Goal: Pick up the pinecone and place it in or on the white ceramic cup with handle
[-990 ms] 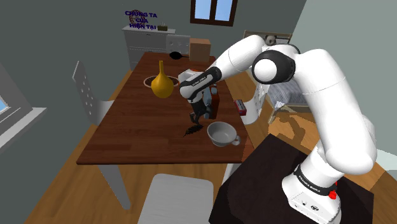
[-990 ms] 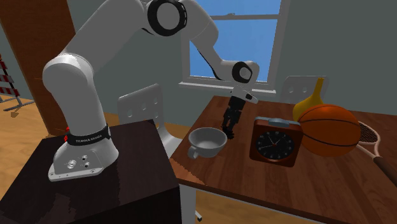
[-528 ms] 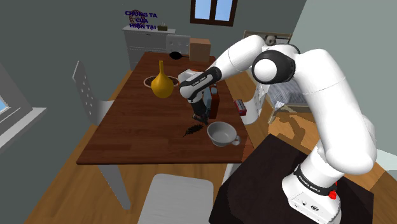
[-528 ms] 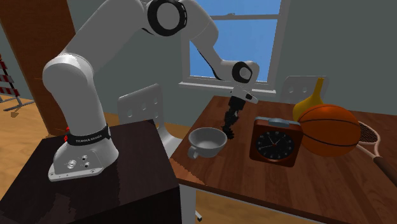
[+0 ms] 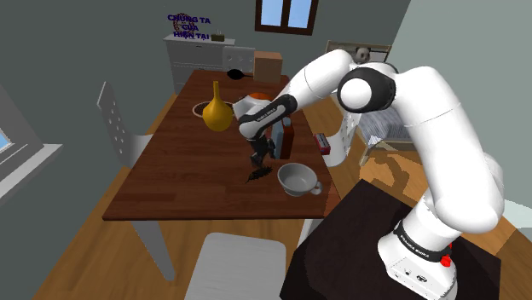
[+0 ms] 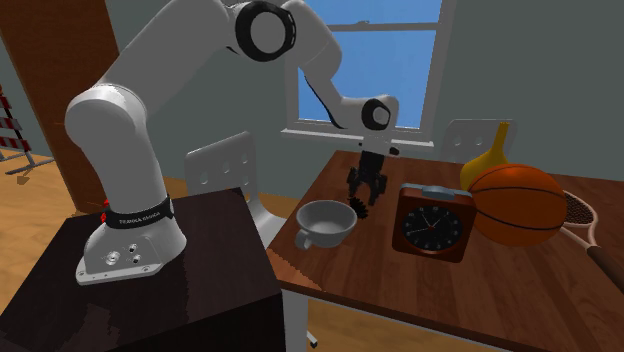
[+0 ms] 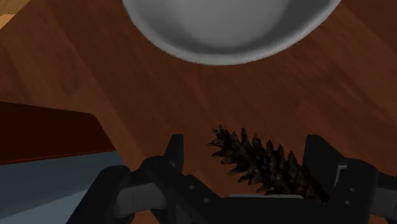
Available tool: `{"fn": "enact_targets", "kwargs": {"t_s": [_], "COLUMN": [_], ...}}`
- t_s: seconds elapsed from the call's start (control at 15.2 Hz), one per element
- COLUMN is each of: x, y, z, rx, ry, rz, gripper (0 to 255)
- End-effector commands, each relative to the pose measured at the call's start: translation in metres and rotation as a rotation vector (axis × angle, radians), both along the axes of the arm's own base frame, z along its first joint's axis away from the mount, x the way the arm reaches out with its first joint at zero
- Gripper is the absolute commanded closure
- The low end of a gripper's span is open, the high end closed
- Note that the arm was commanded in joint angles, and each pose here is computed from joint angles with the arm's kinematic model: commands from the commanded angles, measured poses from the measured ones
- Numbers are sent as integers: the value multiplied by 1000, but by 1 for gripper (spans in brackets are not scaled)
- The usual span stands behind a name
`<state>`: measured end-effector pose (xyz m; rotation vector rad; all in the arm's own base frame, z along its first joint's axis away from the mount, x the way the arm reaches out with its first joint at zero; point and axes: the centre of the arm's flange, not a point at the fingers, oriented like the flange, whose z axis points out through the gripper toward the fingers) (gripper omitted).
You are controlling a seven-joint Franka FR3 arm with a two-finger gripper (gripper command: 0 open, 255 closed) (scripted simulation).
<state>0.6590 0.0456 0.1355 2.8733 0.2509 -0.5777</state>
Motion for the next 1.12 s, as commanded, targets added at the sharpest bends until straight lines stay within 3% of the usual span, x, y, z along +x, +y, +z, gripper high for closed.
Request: {"fn": "enact_targets", "kwargs": {"t_s": [0.0, 0.07, 0.13, 0.59, 1.06], "x": [3, 1, 0, -8, -8], "y": [22, 33, 34, 25, 25], "z": [1, 1, 2, -36, -36], "rx": [112, 165, 172, 172, 172], "ry": [-13, -21, -22, -22, -22], "rz": [352, 516, 538, 538, 538], "gripper": [0, 0, 0, 0, 0]}}
